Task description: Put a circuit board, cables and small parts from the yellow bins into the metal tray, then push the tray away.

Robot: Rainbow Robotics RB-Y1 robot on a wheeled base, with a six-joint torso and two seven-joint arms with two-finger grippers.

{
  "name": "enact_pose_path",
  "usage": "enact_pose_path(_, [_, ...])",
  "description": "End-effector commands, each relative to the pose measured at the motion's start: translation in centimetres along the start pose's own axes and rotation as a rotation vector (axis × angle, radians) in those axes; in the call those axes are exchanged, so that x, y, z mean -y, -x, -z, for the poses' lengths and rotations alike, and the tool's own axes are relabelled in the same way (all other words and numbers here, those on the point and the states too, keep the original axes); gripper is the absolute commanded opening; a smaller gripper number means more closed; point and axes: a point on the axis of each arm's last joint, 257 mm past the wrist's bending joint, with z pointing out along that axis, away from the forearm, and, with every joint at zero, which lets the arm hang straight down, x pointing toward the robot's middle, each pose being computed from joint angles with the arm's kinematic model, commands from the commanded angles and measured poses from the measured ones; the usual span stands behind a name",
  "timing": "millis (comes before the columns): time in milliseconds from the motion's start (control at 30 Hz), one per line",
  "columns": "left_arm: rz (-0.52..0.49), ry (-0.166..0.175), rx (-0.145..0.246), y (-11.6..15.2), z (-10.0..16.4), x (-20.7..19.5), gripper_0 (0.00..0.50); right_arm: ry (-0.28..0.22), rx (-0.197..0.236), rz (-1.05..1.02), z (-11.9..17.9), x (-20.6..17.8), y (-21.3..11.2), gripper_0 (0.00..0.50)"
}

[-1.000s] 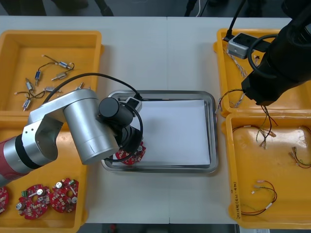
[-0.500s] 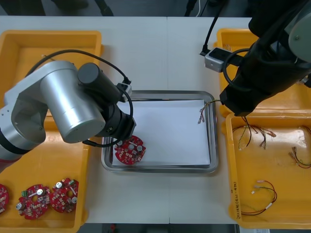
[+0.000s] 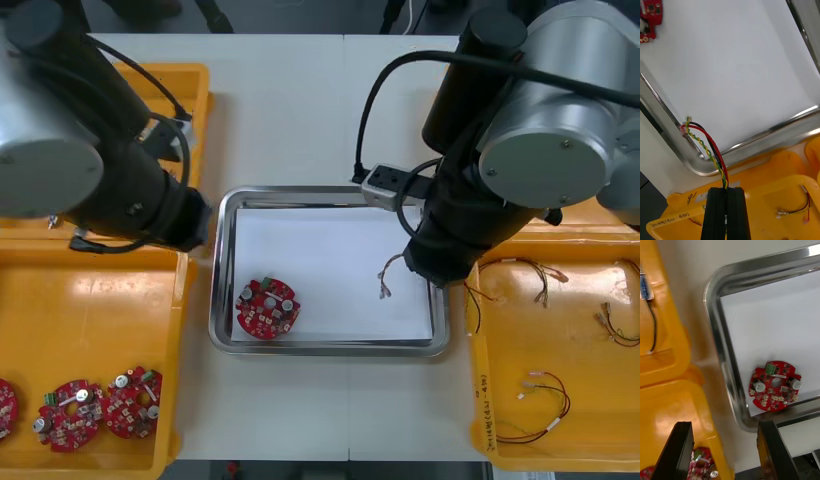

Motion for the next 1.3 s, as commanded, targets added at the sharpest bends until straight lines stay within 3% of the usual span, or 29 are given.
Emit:
enact_pose_path(33, [-0.005, 0.04, 0.103, 3.2, 4.9, -3.9, 0.5, 0.029, 0.076, 0.083, -1.3, -2.0, 2.0, 0.0])
enact_pose_path(267, [0.049, 0.027, 0.122, 4.5, 7.2, -8.0, 0.5, 0.01, 0.121, 0.214, -2.1, -2.8, 3.6, 0.0])
enact_pose_path(500, [0.049, 0.054, 0.114, 4.7, 7.9, -13.0, 0.5, -0.037, 0.104, 0.338, -4.3, -3.8, 3.9, 0.0])
enact_pose_path(600, [0.052, 0.092, 0.115, 4.6, 8.1, -15.3, 0.5, -0.051, 0.111, 0.357, -5.4, -4.3, 4.0, 0.0])
enact_pose_path(767, [0.035, 0.178, 0.089, 3.5, 7.9, -19.7, 0.5, -0.113, 0.101, 0.421, -7.2, -4.7, 4.1, 0.0])
enact_pose_path(867, [0.037, 0.204, 0.074, 2.9, 7.9, -21.8, 0.5, -0.143, 0.095, 0.445, -8.0, -4.6, 4.0, 0.0])
enact_pose_path(1100, [0.014, 0.264, 0.027, 1.6, 7.7, -26.1, 0.5, -0.112, 0.103, 0.422, -10.0, -4.9, 4.1, 0.0])
enact_pose_path(1300, [-0.04, 0.259, -0.042, 0.2, 6.5, -27.8, 0.5, -0.094, 0.134, 0.398, -11.1, -5.1, 4.3, 0.0])
